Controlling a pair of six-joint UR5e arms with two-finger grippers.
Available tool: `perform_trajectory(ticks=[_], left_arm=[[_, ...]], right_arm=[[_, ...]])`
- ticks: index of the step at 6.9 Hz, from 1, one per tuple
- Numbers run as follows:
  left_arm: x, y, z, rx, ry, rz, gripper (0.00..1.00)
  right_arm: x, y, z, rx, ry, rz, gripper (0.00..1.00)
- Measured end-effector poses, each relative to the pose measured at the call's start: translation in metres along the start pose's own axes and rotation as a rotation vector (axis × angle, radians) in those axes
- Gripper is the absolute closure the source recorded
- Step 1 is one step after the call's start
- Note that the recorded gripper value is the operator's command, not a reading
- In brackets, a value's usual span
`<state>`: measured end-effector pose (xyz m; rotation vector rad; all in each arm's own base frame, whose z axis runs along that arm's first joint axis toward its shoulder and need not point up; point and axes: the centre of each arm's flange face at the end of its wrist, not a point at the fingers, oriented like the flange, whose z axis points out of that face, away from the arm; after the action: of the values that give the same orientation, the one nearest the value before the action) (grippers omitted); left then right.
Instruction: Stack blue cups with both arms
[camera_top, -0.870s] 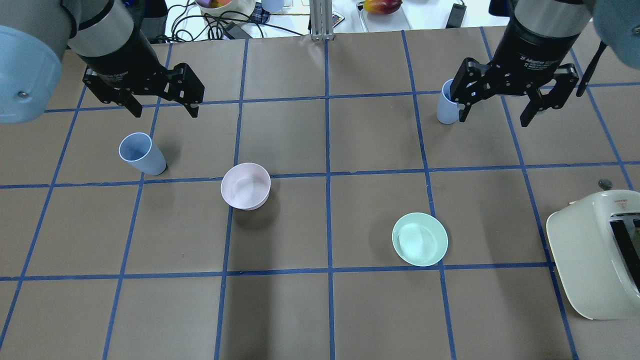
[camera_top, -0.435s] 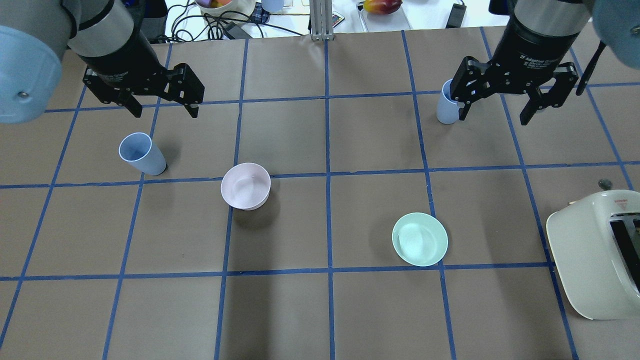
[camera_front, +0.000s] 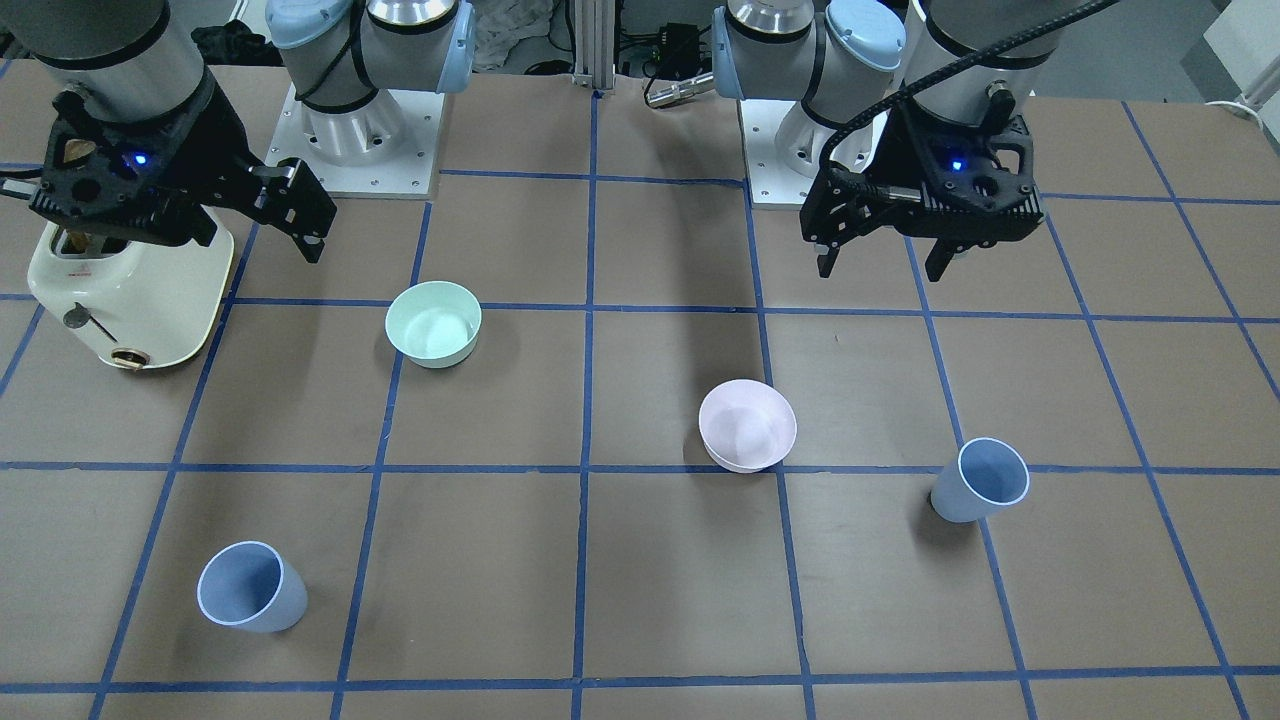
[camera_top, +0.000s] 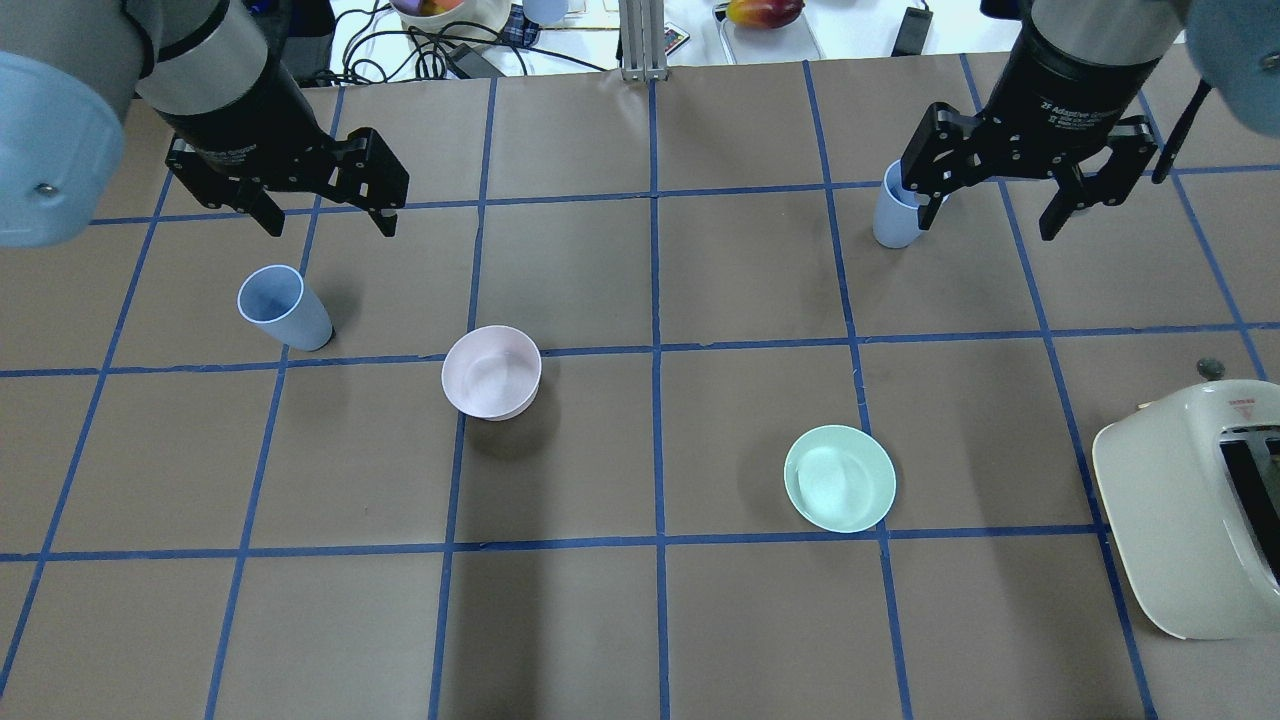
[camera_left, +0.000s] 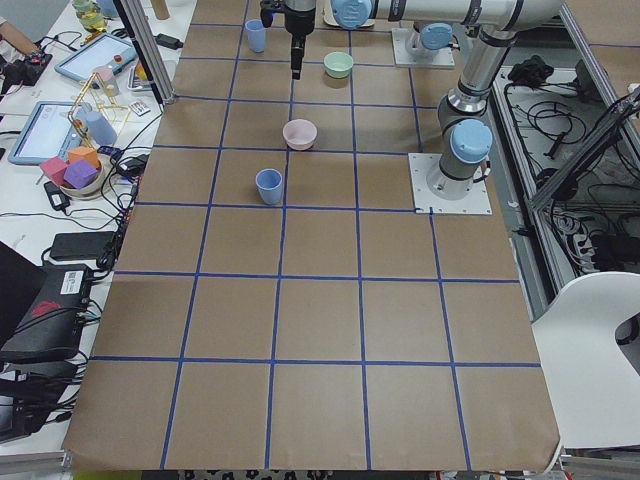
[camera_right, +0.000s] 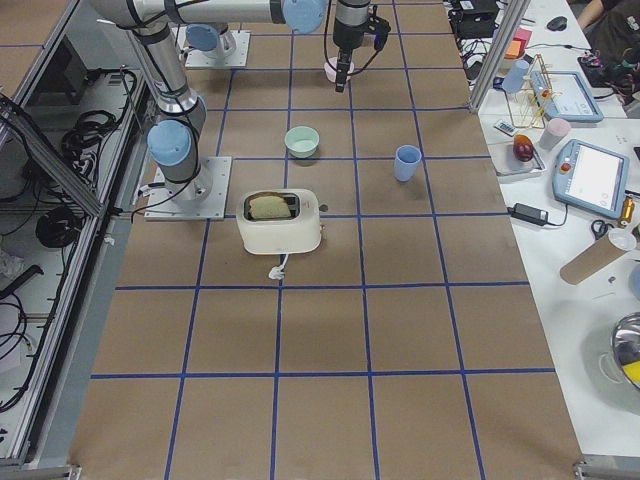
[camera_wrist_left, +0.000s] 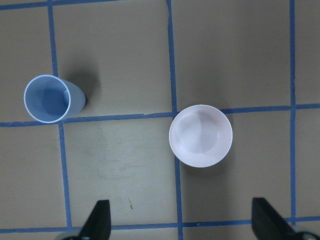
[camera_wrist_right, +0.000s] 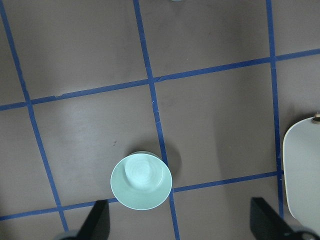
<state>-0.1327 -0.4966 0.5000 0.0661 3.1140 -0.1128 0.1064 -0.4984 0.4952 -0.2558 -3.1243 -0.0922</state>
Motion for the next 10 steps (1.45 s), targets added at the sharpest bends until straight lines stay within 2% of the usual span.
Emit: perform_trajectory(ticks=[4, 7, 9, 10], left_arm=[[-0.002, 0.0, 0.0, -0.001, 0.001, 0.0, 0.0], [-0.005, -0.003, -0.002, 0.006, 0.005, -0.008, 0.0], [-0.016, -0.023, 0.008, -0.007, 0.014, -0.03, 0.0], [-0.026, -0.043, 0.029, -0.025, 0.015, -0.041, 0.0]], right_arm=[[0.001, -0.012, 0.008, 0.01, 0.004, 0.002, 0.0], [0.0, -0.029, 0.018, -0.005, 0.003, 0.001, 0.0], [-0.001, -0.042, 0.02, -0.008, 0.002, 0.001, 0.0], [-0.002, -0.054, 0.02, -0.004, 0.002, -0.014, 0.0]])
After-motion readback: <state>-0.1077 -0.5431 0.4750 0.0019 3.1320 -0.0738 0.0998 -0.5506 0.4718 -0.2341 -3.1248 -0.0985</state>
